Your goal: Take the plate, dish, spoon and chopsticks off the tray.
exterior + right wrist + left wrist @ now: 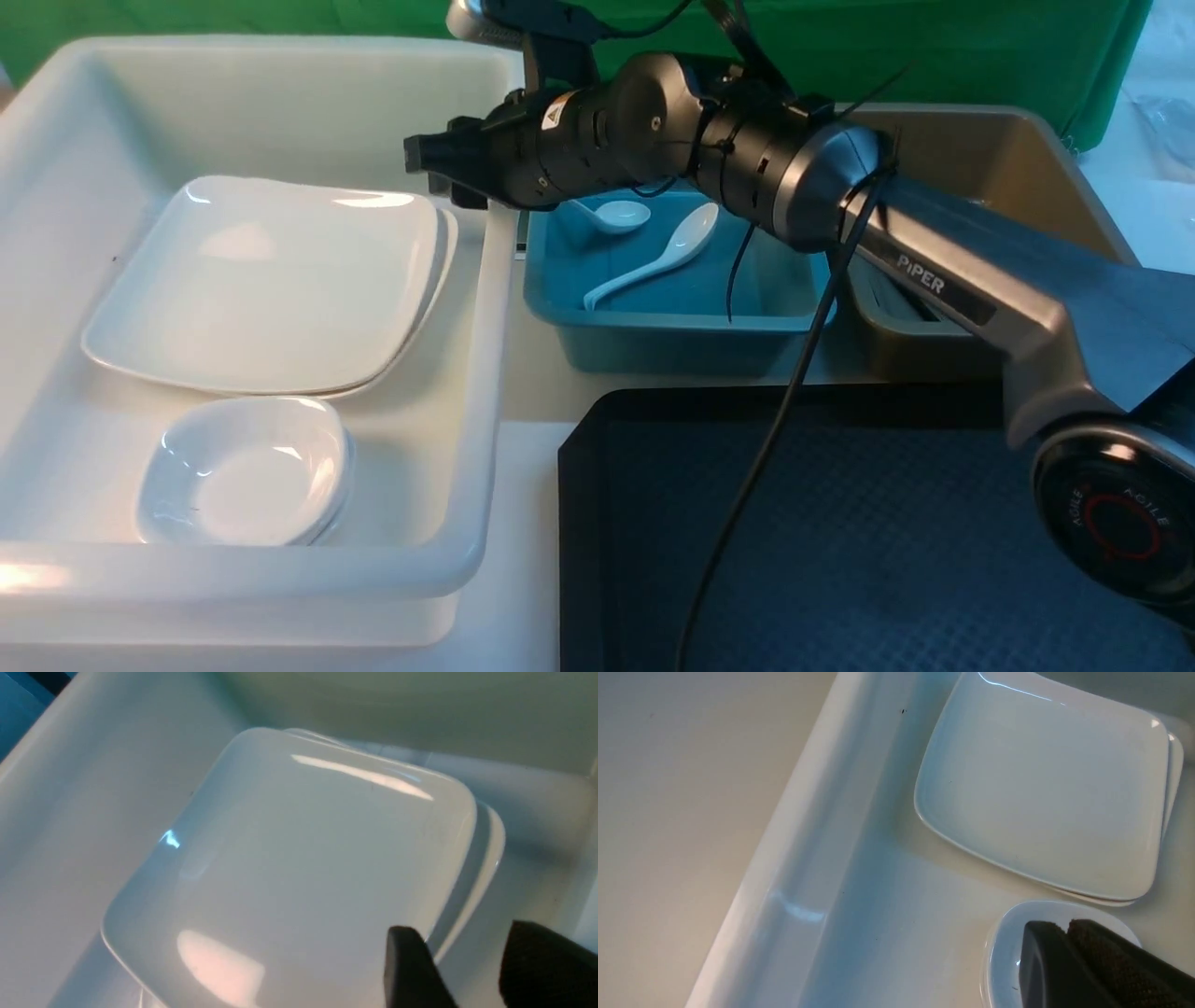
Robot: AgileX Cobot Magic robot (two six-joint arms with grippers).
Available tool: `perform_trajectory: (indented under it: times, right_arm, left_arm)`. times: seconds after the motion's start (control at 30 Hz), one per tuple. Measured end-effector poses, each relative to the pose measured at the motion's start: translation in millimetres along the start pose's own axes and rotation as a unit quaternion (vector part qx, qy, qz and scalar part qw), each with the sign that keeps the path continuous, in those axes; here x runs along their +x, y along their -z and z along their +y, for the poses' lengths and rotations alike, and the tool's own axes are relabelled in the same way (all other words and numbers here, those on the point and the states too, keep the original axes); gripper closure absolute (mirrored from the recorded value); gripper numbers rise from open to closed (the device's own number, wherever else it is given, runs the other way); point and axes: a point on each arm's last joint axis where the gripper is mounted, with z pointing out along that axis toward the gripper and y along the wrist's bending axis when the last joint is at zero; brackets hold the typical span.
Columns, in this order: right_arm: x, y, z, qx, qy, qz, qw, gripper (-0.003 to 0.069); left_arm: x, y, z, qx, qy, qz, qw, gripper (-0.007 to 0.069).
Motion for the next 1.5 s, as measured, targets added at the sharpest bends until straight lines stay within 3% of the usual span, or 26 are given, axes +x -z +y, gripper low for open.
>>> perform_trajectory:
  times: [0.13,0.23,0.37,0.43,0.5,0.63,0.8,0.87,0.93,1.03,1.27,1.5]
  right_arm:
    - [-18,44,-6,0.022,0.065,0.057,0.996,0.0566]
    - [-43,97,-9,0.062,0.105,0.06,0.991,0.062]
    - [-75,183,-5,0.132,0.139,0.023,0.981,0.0633]
    - [-90,255,4,0.202,0.151,-0.028,0.967,0.0634]
    - [-93,282,9,0.224,0.147,-0.045,0.962,0.0634]
    - [-84,408,38,0.237,0.145,-0.15,0.949,0.0634]
    - [-47,481,48,0.226,0.145,-0.213,0.939,0.0634]
    - [-9,510,46,0.214,0.147,-0.25,0.933,0.0634]
    - [6,516,43,0.208,0.146,-0.262,0.931,0.0634]
    - [65,526,29,0.187,0.139,-0.292,0.928,0.0634]
    - [173,500,-9,0.14,0.136,-0.349,0.917,0.0635]
    - [223,486,-24,0.096,0.159,-0.421,0.888,0.0635]
  left_arm:
    - [1,0,-1,0.008,-0.026,0.003,1.0,0.0589]
    - [0,0,-6,0.035,-0.046,-0.001,0.998,0.0589]
    - [-1,1,-14,0.076,-0.057,-0.01,0.995,0.0589]
    - [-1,2,-19,0.107,-0.067,-0.015,0.992,0.0589]
    - [-2,3,-22,0.119,-0.073,-0.018,0.99,0.0589]
    - [-2,4,-27,0.15,-0.087,-0.026,0.985,0.0589]
    - [-3,6,-31,0.172,-0.092,-0.031,0.98,0.0589]
    - [-2,7,-36,0.186,-0.105,-0.034,0.976,0.0589]
    - [-2,7,-39,0.193,-0.114,-0.034,0.974,0.0589]
    - [2,11,-53,0.224,-0.143,-0.033,0.963,0.0589]
    - [13,22,-80,0.285,-0.205,-0.026,0.936,0.0589]
    - [35,38,-74,0.295,-0.203,-0.054,0.932,0.0589]
